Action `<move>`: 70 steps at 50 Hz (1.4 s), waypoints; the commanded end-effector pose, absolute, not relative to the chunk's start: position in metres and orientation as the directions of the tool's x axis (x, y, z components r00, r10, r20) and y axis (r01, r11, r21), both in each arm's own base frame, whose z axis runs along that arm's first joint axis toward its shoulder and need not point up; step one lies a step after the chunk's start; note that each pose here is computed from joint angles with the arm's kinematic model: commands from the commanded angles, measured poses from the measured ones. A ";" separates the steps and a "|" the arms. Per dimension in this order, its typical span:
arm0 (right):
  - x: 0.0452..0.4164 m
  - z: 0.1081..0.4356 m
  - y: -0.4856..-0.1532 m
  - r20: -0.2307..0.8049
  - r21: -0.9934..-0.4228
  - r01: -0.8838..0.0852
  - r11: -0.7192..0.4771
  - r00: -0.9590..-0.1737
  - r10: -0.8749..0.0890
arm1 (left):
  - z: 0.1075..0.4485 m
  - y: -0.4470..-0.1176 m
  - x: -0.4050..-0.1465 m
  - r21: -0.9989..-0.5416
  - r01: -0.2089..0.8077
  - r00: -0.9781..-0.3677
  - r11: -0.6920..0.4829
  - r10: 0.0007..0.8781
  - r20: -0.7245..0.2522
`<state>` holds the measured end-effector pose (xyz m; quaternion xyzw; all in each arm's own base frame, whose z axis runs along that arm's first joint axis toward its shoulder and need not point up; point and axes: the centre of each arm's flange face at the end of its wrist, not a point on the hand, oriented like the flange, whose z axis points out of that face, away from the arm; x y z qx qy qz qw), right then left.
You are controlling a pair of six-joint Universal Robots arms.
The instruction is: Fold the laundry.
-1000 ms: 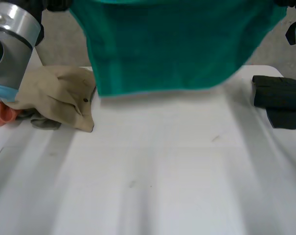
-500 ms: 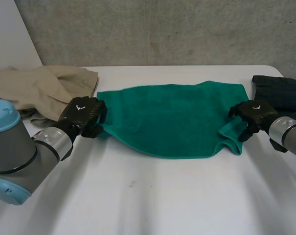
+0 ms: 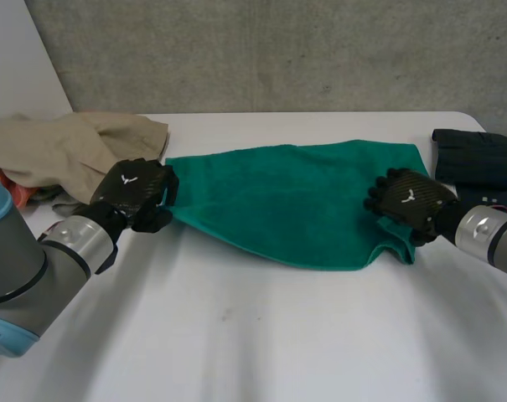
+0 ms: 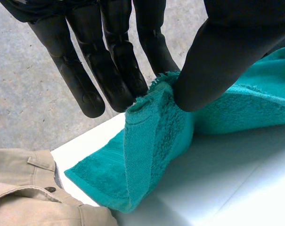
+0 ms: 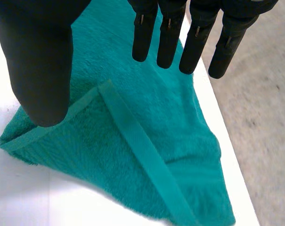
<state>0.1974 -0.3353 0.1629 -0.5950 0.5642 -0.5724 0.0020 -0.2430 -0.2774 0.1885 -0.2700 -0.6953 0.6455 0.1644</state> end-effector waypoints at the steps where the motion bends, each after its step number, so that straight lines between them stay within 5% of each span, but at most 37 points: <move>1: 0.212 0.152 -0.342 0.732 -0.575 -0.698 -0.427 -0.204 -0.650 | 0.189 -0.278 -0.242 -0.987 0.162 -0.803 0.020 0.584 -0.120; 8: 0.212 0.135 -0.353 0.768 -0.467 -0.773 -0.430 -0.113 -0.631 | 0.192 -0.279 -0.239 -0.987 0.162 -0.807 0.016 0.578 -0.123; 13: 0.207 0.138 -0.359 0.770 -0.453 -0.786 -0.421 -0.107 -0.629 | 0.193 -0.280 -0.236 -0.986 0.163 -0.812 0.016 0.570 -0.125; 21: 0.181 0.173 -0.365 0.741 -0.547 -0.765 -0.340 -0.253 -0.622 | 0.200 -0.275 -0.227 -0.985 0.168 -0.819 0.039 0.562 -0.117; 29: 0.123 0.191 -0.357 0.636 -0.589 -0.806 -0.057 -0.419 -0.648 | 0.213 -0.248 -0.210 -0.962 0.233 -0.808 0.139 0.579 -0.112; 34: 0.094 0.189 -0.311 0.433 -0.509 -0.830 0.228 -0.476 -0.765 | 0.219 -0.207 -0.198 -0.899 0.357 -0.771 0.255 0.623 -0.129; 40: 0.096 0.192 -0.293 0.389 -0.527 -0.819 0.226 -0.469 -0.793 | 0.214 -0.169 -0.194 -0.799 0.480 -0.707 0.361 0.699 -0.109; 50: 0.122 0.191 -0.309 0.457 -0.681 -0.717 0.149 -0.575 -0.679 | 0.201 -0.214 -0.210 -0.847 0.489 -0.683 0.208 0.696 -0.223; 57: 0.122 0.202 -0.299 0.416 -0.770 -0.613 0.178 -0.693 -0.589 | 0.215 -0.248 -0.220 -0.900 0.404 -0.758 0.163 0.611 -0.229; 70: 0.104 0.173 -0.267 0.323 -0.792 -0.554 0.256 -0.736 -0.595 | 0.218 -0.306 -0.246 -0.930 0.363 -0.794 0.060 0.542 -0.275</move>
